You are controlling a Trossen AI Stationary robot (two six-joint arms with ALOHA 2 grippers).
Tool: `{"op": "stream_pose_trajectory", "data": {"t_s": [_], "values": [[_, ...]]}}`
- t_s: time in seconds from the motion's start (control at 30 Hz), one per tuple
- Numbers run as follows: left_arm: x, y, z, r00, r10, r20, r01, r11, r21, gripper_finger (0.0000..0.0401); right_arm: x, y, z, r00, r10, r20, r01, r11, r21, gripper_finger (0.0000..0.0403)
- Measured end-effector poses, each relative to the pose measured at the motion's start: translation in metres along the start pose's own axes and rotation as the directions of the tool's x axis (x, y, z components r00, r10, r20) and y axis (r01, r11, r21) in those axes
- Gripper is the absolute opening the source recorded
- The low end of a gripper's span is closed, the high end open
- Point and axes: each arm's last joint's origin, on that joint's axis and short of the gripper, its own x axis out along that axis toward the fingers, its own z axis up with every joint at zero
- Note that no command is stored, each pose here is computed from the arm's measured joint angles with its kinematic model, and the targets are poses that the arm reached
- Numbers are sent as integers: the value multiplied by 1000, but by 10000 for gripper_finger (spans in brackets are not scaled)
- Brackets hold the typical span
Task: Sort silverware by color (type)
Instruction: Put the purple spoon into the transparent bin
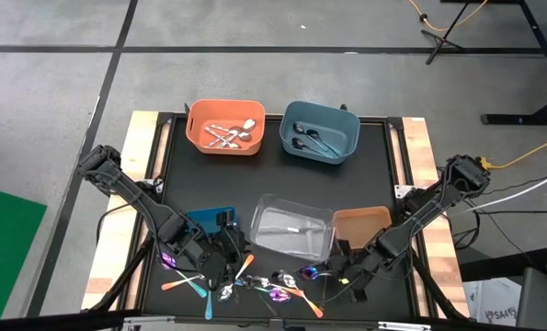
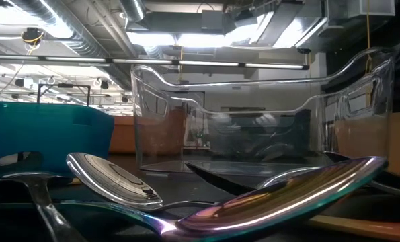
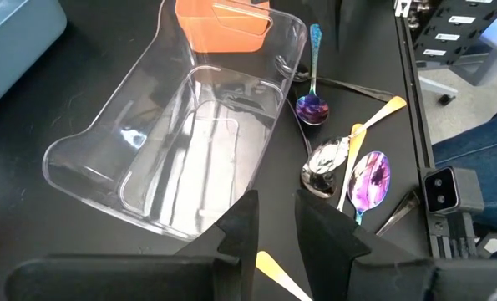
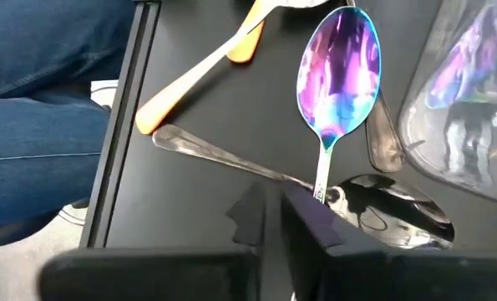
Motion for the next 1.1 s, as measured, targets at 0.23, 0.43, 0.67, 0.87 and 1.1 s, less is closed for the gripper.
{"op": "stream_pose_trajectory", "data": {"t_s": [0.23,0.43,0.67,0.87,1.1], "values": [[0,0,0,1000,0,0,0,1000,0,75,0,-2,2,995,-74,64,74,997,3,109],[0,0,0,1000,0,0,0,1000,0,75,-1,-5,4,977,-171,131,171,985,12,131],[0,0,0,1000,0,0,0,1000,0,75,-1,-13,8,955,-250,161,244,968,58,133],[0,0,0,1000,0,0,0,1000,0,75,0,-35,13,960,-270,73,253,950,180,133],[0,0,0,1000,0,0,0,1000,-2,75,1,-40,20,994,-109,2,107,975,193,133]]}}
